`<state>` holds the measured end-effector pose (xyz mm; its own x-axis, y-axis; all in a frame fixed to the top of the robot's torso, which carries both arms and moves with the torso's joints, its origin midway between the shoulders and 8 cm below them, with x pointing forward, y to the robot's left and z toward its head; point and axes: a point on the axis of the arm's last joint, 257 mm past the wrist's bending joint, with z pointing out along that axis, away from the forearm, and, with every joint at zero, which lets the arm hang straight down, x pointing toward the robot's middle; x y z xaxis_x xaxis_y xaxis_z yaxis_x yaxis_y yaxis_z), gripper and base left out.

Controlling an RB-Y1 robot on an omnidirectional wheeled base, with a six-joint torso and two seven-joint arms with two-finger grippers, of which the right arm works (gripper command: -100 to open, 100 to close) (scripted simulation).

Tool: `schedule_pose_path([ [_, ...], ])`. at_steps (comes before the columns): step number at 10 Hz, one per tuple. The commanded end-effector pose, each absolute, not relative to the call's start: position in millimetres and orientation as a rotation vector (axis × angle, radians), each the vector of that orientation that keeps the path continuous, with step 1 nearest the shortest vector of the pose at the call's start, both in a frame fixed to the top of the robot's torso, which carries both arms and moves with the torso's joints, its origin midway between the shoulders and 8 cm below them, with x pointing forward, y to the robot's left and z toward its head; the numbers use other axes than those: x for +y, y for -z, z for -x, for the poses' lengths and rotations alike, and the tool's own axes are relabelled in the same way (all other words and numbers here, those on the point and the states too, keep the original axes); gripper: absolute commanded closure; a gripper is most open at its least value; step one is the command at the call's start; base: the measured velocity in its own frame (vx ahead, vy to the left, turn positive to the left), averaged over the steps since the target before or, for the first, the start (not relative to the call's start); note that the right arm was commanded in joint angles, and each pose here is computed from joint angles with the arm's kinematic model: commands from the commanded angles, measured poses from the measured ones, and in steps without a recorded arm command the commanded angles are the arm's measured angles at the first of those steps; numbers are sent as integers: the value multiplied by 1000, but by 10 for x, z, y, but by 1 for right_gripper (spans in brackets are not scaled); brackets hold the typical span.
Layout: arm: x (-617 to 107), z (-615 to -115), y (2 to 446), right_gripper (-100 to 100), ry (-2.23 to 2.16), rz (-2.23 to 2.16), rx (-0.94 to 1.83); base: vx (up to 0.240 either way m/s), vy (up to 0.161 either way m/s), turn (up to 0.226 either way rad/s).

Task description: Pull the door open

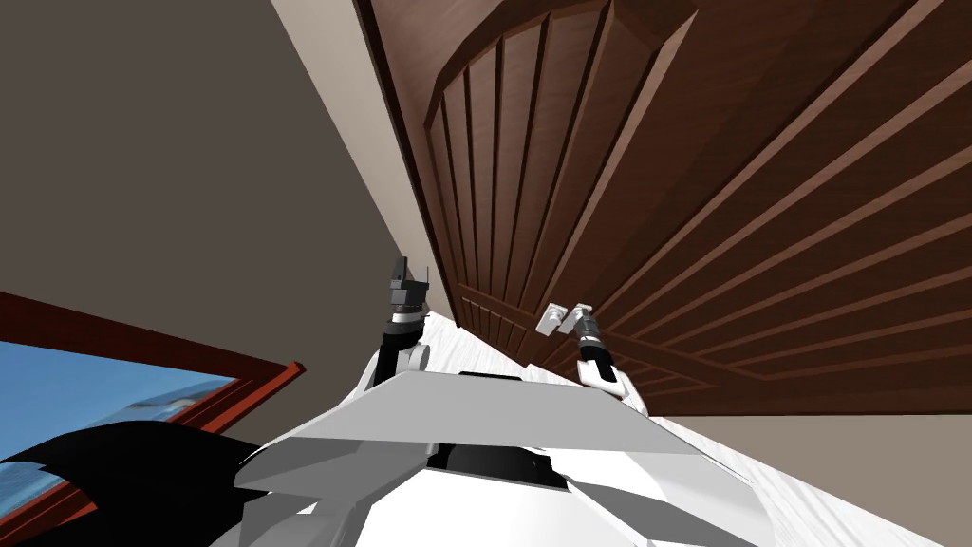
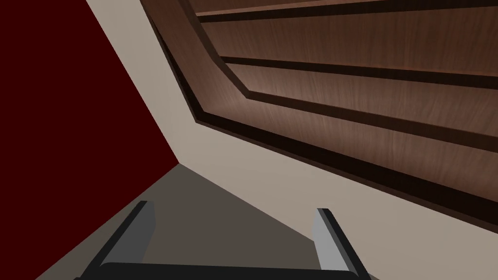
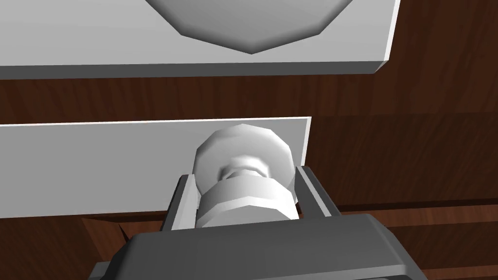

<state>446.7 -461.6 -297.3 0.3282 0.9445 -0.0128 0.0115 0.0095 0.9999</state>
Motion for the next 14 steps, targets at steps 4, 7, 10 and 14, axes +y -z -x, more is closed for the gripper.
schedule_pose_path([
  [4, -4627, -4456, 2985, 100, -943, -1350, 972, -18, -14, 17],
  [7, -4800, -4336, 3045, 100, -906, -1363, 975, -73, -50, -59],
  [10, -4798, -4279, 3062, -100, -906, -1361, 979, -184, -38, -76],
  [14, -4645, -4316, 3055, -100, -939, -1354, 993, -185, 59, 28],
])
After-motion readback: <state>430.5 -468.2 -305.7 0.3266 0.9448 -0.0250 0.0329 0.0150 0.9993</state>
